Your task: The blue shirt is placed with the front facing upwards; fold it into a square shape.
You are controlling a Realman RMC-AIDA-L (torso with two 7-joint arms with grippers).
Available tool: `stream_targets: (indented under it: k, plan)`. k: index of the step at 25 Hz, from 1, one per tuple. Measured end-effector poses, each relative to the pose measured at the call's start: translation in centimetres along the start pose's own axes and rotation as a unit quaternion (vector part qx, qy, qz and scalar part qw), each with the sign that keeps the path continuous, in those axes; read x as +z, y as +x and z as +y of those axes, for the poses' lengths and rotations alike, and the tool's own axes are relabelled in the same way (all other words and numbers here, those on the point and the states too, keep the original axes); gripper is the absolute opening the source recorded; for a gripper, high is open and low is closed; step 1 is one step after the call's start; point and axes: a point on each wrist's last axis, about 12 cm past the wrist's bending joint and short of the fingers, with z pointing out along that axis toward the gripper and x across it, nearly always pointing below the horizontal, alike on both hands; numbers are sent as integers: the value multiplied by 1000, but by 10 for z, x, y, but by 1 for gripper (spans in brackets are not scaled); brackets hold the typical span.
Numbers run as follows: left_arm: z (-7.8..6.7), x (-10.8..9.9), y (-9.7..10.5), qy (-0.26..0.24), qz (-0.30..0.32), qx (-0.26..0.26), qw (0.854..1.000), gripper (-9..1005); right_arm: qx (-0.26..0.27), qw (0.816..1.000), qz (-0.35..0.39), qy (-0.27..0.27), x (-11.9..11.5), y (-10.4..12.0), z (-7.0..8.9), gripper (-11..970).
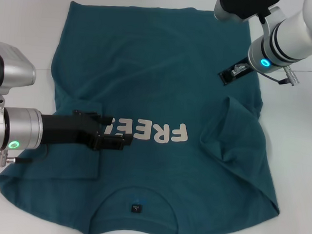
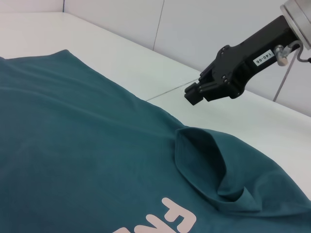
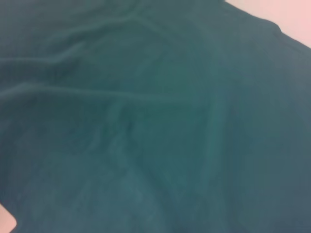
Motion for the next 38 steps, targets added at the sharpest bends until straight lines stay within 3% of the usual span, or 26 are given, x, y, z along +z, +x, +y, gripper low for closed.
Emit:
stream_targets:
  k: [7, 11, 19, 27, 38]
  plan:
    - [1, -1, 0, -1, 1, 0, 1000, 850, -9, 1000, 14, -14, -5, -3, 6, 94]
    - [1, -2, 2, -2, 1, -1, 1000, 851, -73, 996, 34, -43, -16, 0, 19, 205]
    - [2, -4, 4, -4, 2, -4, 1000, 851, -190, 971, 81, -120, -32, 19, 25, 393]
    - [2, -4, 4, -3, 3, -7, 1000, 851, -251, 952, 106, -139, -32, 26, 33, 391]
    - [2, -3, 4, -2, 3, -7, 1000, 852, -268, 947, 111, -139, -12, 28, 49, 389]
